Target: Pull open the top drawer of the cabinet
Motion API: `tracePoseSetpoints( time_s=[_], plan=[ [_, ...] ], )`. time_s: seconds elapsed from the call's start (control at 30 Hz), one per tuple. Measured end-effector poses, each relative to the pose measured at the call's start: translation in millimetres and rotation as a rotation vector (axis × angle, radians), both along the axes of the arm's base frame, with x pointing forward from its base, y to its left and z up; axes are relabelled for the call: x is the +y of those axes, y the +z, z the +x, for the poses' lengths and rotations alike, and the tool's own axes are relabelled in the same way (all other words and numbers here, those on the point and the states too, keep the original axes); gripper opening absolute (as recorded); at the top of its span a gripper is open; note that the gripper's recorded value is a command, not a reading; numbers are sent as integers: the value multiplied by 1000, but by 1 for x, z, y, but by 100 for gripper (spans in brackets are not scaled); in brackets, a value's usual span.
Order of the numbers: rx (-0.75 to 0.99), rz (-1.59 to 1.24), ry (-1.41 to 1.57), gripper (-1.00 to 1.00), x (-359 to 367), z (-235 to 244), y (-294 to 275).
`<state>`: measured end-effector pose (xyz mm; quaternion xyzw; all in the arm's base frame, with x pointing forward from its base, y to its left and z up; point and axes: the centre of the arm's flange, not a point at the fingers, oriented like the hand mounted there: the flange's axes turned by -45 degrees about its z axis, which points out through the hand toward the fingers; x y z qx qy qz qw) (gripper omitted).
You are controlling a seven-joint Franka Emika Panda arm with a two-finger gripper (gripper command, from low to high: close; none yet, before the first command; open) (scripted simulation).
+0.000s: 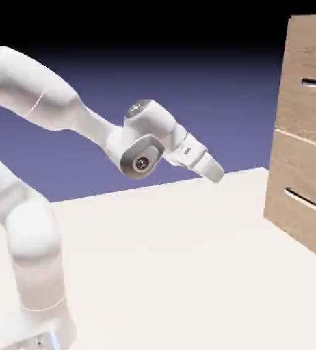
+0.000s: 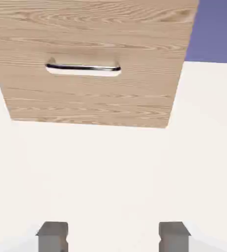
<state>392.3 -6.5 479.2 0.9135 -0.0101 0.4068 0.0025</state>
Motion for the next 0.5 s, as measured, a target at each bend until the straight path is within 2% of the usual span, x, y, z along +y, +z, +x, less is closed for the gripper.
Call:
tracePoseSetpoints(
  time_s=[0.2, 0.5],
  plan=[
    [-218, 180, -272, 0, -47, -4, 105],
    [-565, 440, -531, 0, -69, -46, 248]
  ],
)
